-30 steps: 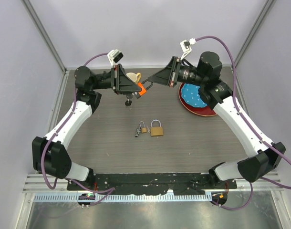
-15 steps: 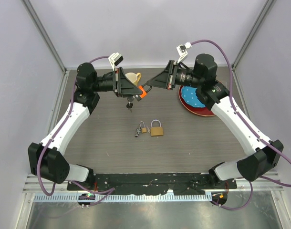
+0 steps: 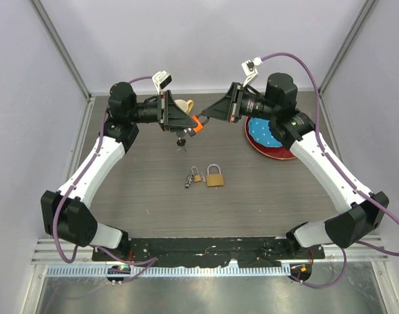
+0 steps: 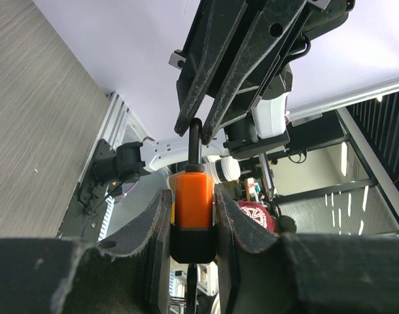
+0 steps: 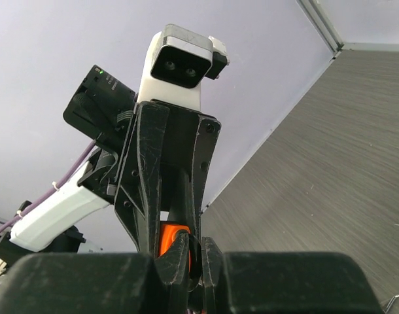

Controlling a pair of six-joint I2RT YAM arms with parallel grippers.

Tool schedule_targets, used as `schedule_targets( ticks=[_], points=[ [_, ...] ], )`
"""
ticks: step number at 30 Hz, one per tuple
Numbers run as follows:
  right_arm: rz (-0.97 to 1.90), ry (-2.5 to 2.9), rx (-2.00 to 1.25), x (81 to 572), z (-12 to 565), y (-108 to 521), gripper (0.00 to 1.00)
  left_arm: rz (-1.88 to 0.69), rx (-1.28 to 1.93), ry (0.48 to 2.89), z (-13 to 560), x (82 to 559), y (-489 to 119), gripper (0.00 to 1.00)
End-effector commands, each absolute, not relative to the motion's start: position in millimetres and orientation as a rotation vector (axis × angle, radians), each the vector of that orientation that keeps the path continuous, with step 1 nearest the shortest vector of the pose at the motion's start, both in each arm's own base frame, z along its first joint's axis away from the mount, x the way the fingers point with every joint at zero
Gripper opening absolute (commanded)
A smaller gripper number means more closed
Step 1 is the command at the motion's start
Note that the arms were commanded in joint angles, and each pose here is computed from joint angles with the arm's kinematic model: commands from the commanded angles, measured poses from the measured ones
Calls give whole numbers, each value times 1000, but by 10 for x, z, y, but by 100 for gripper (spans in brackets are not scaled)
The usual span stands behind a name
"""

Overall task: Lock with the key
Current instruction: Lock the lock.

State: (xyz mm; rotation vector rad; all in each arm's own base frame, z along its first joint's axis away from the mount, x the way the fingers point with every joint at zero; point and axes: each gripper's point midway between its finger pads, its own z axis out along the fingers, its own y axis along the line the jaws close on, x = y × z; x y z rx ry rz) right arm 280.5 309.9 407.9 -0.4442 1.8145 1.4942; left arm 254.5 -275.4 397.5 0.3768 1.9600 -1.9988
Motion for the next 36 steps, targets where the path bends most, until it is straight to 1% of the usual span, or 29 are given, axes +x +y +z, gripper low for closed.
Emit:
schedule_targets(
  ticks=[1,4,6,14,20,32,36],
  points=[
    [1664,1940,-645,2254,3843,3402,2,-1888,357,1756,4372,2769,-2904,0],
    [1695,1917,-689,2217,3910,3458,2,-1878,311,1793,4273,2830,-2914,0],
    [1693,1914,-694,2176,3929,3537,2,-1891,311,1762,4304,2892,-2943,0],
    [1719,1985,-726,2032,3713,3670,2,-1878,275,1726,4391,3067,-2977,0],
    [1715,2036,-751,1941,3540,3621,2,-1792,180,1709,4444,3228,-2935,0],
    [1778,2033,-827,1766,3572,3655,2,-1615,9,1750,4387,3534,-2779,0],
    [1815,2014,-855,1673,3636,3694,2,-1614,-26,1764,4331,3613,-2786,0]
  ],
)
